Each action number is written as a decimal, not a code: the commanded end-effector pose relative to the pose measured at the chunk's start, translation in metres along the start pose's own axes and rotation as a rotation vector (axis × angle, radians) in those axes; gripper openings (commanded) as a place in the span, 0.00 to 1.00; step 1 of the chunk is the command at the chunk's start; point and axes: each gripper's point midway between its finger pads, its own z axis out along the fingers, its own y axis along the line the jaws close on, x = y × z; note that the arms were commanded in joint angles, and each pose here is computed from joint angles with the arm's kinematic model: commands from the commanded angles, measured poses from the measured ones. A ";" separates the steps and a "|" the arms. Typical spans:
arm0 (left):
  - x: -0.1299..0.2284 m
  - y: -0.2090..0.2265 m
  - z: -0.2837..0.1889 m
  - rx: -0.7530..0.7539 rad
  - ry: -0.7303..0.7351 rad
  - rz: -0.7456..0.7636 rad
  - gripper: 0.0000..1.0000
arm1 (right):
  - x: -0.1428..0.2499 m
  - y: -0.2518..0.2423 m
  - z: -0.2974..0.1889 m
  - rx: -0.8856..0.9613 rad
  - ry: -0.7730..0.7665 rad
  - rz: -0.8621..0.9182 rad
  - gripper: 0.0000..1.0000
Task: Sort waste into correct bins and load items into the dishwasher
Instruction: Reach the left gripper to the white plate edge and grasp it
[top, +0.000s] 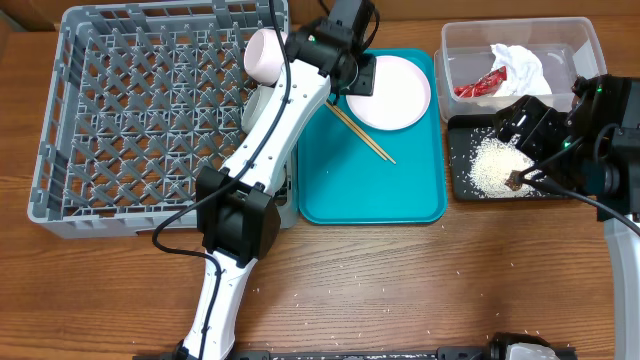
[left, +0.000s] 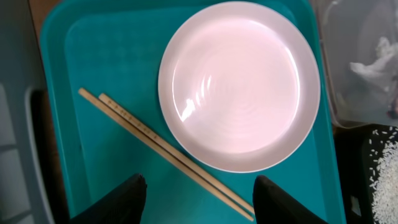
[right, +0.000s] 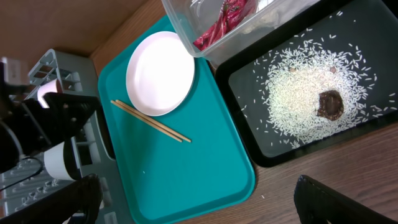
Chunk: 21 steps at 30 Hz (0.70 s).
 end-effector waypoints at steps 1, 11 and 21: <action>0.007 0.010 0.020 -0.046 -0.002 -0.096 0.57 | -0.004 0.001 -0.003 -0.003 -0.016 -0.002 1.00; 0.013 0.019 0.061 -0.053 -0.055 -0.098 0.49 | -0.004 0.001 -0.003 -0.003 -0.016 -0.002 1.00; 0.021 0.027 0.086 -0.093 -0.084 -0.119 0.49 | -0.004 0.001 -0.003 -0.003 -0.016 -0.002 1.00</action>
